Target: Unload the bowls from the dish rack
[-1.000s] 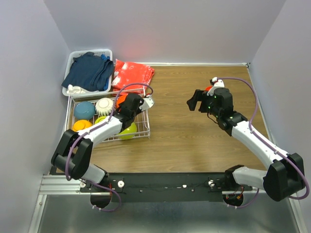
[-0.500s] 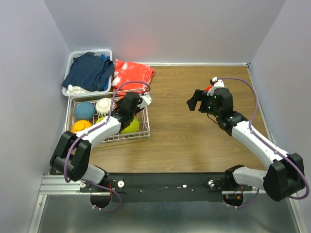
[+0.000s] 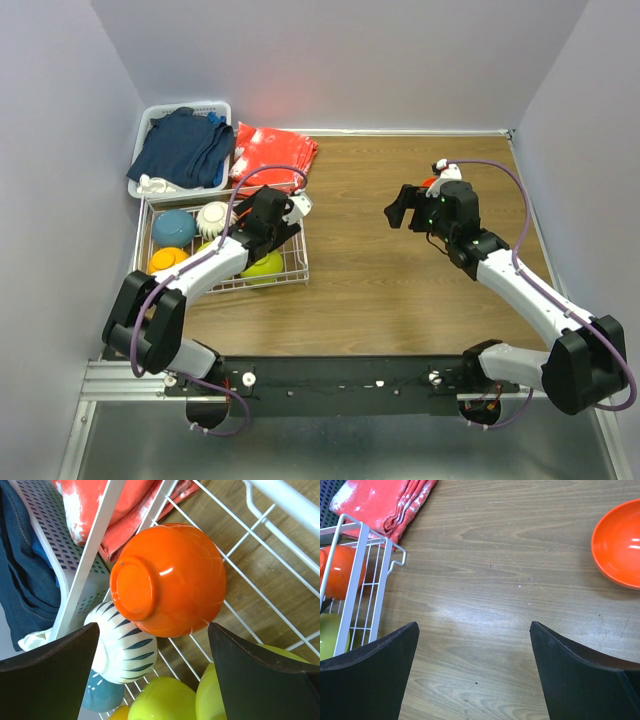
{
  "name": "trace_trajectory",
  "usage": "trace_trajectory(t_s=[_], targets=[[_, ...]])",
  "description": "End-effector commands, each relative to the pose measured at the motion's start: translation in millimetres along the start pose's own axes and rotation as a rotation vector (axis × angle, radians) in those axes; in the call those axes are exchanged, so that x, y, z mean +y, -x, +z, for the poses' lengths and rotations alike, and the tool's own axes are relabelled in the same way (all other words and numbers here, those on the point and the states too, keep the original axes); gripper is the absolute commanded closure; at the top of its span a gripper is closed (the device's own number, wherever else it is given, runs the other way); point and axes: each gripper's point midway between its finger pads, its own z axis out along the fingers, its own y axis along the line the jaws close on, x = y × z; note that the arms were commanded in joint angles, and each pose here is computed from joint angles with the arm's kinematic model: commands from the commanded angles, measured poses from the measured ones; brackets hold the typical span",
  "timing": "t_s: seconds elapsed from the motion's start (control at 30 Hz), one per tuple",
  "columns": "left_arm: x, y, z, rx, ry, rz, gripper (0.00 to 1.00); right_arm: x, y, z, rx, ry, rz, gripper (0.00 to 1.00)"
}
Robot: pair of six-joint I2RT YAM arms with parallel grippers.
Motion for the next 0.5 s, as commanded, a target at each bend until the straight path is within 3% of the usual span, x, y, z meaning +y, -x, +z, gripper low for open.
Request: trace_trajectory(t_s=[0.0,0.3,0.47], targets=[[3.9,10.5,-10.6,-0.034,-0.012,-0.035,0.01,2.4,-3.4,1.3,0.002,0.013,-0.015,0.00],[25.0,23.1,-7.7,-0.038,0.123,-0.169,0.01,2.3,-2.9,1.0,0.000,0.012,-0.015,0.00],[9.1,21.5,2.2,-0.011,0.104,-0.113,0.01,2.4,-3.4,1.1,0.000,0.014,-0.015,0.00]])
